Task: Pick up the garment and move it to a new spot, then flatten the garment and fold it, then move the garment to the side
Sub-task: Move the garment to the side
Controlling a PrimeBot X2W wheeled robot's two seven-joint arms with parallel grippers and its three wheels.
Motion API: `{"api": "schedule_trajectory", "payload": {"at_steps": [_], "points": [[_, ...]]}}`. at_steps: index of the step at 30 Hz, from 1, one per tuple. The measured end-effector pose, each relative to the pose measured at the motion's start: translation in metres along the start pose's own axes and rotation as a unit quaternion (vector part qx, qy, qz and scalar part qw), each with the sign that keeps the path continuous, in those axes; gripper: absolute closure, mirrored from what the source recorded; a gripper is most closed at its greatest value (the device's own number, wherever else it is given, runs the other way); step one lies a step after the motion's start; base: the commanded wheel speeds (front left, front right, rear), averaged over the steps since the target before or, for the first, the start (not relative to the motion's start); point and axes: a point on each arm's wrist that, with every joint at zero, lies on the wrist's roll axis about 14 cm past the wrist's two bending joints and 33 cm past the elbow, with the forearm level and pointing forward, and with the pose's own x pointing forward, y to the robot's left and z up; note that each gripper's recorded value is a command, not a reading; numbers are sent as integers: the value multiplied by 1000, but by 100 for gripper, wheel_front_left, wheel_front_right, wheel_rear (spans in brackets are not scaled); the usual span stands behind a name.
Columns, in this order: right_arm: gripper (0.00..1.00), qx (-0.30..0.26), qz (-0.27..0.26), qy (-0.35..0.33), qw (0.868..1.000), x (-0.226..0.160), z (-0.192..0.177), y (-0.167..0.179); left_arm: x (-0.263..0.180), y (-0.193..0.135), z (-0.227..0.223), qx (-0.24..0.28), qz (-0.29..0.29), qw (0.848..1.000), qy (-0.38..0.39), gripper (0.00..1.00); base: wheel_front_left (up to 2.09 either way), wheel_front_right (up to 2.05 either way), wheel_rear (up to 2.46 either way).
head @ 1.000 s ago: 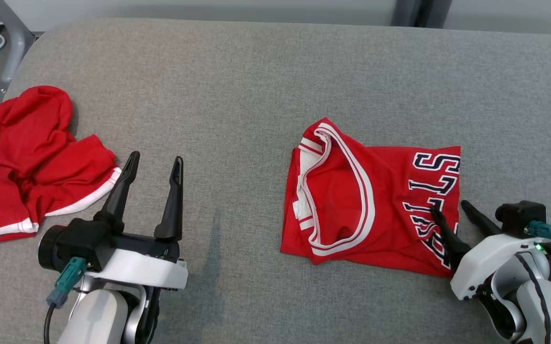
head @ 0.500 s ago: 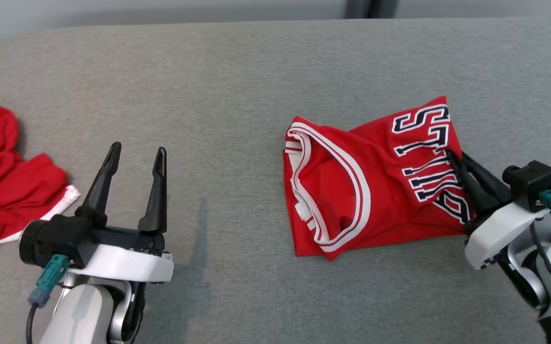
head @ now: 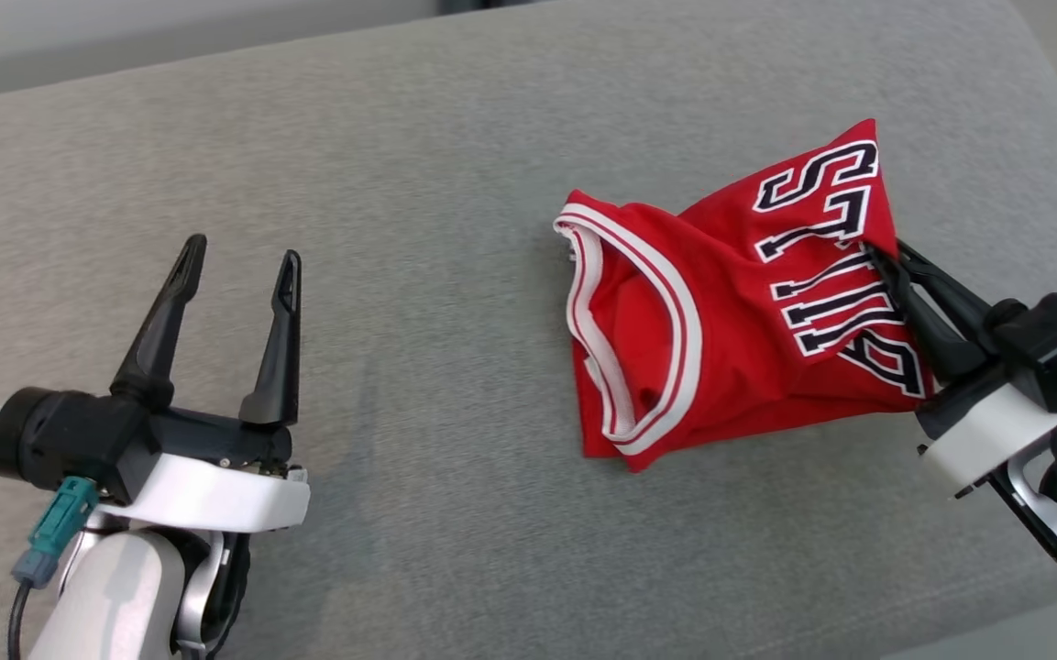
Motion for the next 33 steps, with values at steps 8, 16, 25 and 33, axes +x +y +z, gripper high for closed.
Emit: {"api": "schedule_trajectory", "payload": {"at_steps": [8, 16, 25, 33], "points": [[100, -11, -48, 41, 998, -2, -36, -48, 34, -46, -10, -18, -85, 996, -2, 0, 0, 0, 0], [100, -24, -131, 111, 985, -1, -95, -126, 61, -69, -19, -35, -141, 989, -11, 0, 0, 0, 0], [100, -9, -196, 180, 964, 0, -153, -170, 70, -63, -38, -40, -148, 988, -6, 0, 0, 0, 0], [0, 27, -253, 156, 954, -1, -146, -191, 69, -61, -40, -34, -146, 989, -1, 0, 0, 0, 0]]}}
